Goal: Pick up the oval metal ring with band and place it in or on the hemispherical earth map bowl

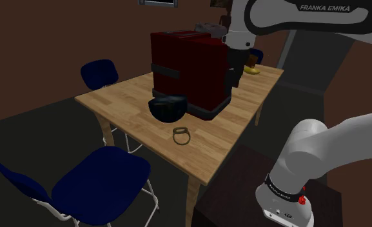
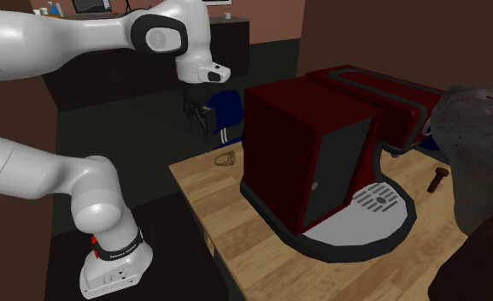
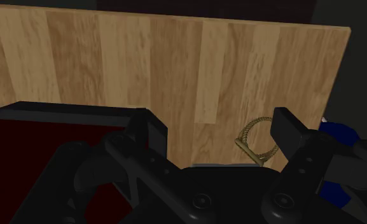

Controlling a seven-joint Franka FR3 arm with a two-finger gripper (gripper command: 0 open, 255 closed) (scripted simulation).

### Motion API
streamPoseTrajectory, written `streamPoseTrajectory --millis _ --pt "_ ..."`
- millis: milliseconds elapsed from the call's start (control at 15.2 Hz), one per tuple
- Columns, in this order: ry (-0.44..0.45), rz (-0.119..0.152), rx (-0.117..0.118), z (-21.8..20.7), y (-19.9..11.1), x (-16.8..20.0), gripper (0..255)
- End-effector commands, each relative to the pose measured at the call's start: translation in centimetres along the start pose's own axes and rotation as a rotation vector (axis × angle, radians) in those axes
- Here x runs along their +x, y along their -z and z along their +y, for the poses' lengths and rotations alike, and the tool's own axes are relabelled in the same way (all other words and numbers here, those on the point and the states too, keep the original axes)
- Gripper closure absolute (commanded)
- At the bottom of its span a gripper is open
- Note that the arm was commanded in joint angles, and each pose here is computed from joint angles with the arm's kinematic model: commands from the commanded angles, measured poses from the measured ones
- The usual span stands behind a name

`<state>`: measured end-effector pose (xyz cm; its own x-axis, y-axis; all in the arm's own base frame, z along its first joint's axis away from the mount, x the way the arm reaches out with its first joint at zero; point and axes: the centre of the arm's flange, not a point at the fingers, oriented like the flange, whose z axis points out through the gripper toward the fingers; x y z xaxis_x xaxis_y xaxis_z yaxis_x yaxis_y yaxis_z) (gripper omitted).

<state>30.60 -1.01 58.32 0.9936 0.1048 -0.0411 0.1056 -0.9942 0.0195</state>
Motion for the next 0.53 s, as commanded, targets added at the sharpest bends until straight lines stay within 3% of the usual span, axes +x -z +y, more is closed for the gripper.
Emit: streamPoseTrajectory --millis 0,462 --pt "0.0 0.0 0.0 0.0 0.0 0.0 0" --pt "0.02 0.069 0.006 -3.2 -6.9 4.1 0"
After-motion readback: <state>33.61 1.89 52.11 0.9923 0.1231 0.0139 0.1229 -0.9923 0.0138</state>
